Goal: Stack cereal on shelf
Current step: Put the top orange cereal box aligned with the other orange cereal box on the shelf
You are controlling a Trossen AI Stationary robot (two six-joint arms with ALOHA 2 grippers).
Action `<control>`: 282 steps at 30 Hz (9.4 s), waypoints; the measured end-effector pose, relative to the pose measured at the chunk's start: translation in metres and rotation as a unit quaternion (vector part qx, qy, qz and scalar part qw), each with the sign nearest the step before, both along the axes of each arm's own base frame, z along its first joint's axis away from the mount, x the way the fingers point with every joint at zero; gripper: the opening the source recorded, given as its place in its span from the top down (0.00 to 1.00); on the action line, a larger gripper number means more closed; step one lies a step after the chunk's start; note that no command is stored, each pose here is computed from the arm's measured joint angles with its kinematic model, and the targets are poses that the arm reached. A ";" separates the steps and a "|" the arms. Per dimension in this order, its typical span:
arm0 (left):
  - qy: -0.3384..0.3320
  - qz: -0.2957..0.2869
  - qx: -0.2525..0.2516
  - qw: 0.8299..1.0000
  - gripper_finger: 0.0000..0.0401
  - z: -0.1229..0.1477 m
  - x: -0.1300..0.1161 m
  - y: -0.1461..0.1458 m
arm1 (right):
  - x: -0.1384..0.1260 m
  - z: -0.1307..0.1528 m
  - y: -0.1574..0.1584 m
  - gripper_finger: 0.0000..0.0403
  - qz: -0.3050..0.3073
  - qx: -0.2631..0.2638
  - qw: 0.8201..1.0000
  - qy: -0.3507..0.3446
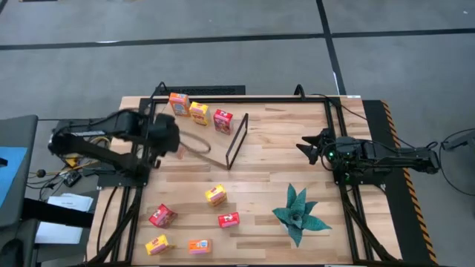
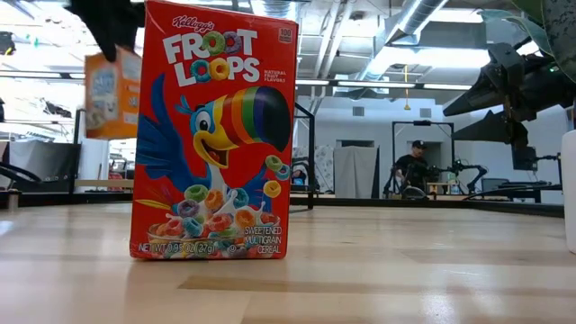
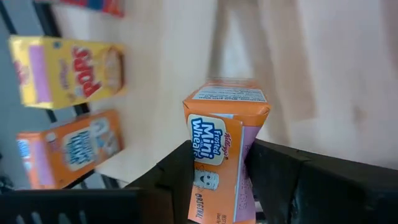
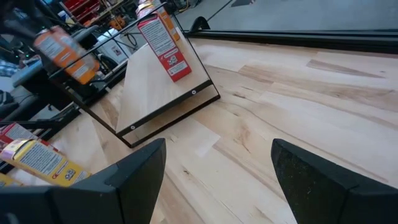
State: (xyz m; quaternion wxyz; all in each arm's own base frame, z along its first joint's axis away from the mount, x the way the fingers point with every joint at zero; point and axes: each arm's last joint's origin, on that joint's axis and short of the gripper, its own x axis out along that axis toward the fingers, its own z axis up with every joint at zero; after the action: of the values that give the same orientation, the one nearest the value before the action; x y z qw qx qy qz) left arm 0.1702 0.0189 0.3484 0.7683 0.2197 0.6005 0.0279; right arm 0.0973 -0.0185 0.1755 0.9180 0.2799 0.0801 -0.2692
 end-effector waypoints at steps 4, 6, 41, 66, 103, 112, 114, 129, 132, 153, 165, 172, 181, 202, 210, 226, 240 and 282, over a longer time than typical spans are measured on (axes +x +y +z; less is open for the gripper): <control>0.017 0.019 0.016 1.000 0.69 -0.005 -0.001 0.029 | 0.000 0.000 0.000 0.21 0.000 0.000 1.000 0.000; 0.002 0.032 0.007 0.999 0.69 -0.005 0.001 0.043 | 0.000 0.000 0.000 0.21 0.000 0.000 1.000 0.000; 0.095 0.014 -0.011 0.995 0.69 -0.047 0.000 0.162 | 0.000 0.000 0.000 0.21 -0.011 0.005 1.000 -0.004; 0.068 -0.010 0.013 0.998 0.69 -0.045 0.006 0.166 | -0.001 0.000 -0.001 0.21 -0.026 -0.002 1.000 -0.003; 0.116 -0.040 0.023 0.992 0.64 -0.056 0.008 0.179 | -0.001 0.000 -0.001 0.21 -0.027 -0.001 1.000 -0.003; 0.121 -0.013 0.025 0.992 0.54 -0.058 0.010 0.177 | -0.001 0.000 -0.001 0.21 -0.025 -0.004 1.000 -0.001; 0.122 -0.008 0.026 0.992 0.51 -0.058 0.011 0.176 | -0.001 0.000 -0.001 0.21 -0.025 -0.005 1.000 -0.001; 0.136 -0.006 0.045 0.990 0.29 -0.046 0.021 0.161 | -0.001 0.000 -0.001 0.21 -0.025 -0.005 1.000 -0.001; 0.132 0.007 0.042 0.990 0.30 -0.035 0.021 0.159 | -0.001 0.000 -0.001 0.21 -0.024 -0.008 1.000 0.001; -0.107 0.240 -0.038 0.964 0.35 0.010 -0.003 0.115 | -0.001 0.000 -0.001 0.21 -0.023 -0.010 1.000 0.002; -0.180 0.283 -0.051 0.941 0.90 -0.028 -0.017 0.084 | -0.001 0.000 -0.001 0.21 -0.023 -0.009 1.000 0.002; -0.252 0.321 -0.041 0.912 0.98 -0.046 -0.010 0.084 | -0.001 0.000 -0.001 0.21 -0.024 -0.008 1.000 0.001; -0.284 0.358 0.016 0.889 1.00 -0.061 0.003 0.080 | -0.001 0.000 -0.001 0.21 -0.024 -0.008 1.000 0.001; -0.274 0.417 0.081 0.863 1.00 -0.082 0.000 0.081 | -0.001 0.000 -0.001 0.21 -0.024 -0.008 1.000 0.001; -0.275 0.421 0.084 0.860 1.00 -0.082 0.000 0.081 | -0.001 0.000 -0.001 0.21 -0.024 -0.008 1.000 0.002; -0.286 0.440 0.094 0.846 1.00 -0.081 -0.001 0.082 | -0.002 -0.003 -0.001 0.21 -0.024 -0.008 0.999 0.020; -0.297 0.414 -0.006 0.860 1.00 -0.064 -0.002 0.065 | -0.002 -0.003 -0.001 0.21 -0.024 -0.007 0.999 0.020; -0.368 0.462 0.108 0.800 1.00 -0.111 -0.017 0.071 | -0.001 -0.002 -0.001 0.21 -0.024 -0.007 1.000 0.012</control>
State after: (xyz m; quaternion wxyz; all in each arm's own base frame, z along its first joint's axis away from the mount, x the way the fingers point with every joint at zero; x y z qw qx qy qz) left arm 0.1536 0.0898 0.2371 0.7989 -0.0292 0.2965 0.5225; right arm 0.0959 -0.0197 0.1737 0.9124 0.2716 0.0825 -0.2950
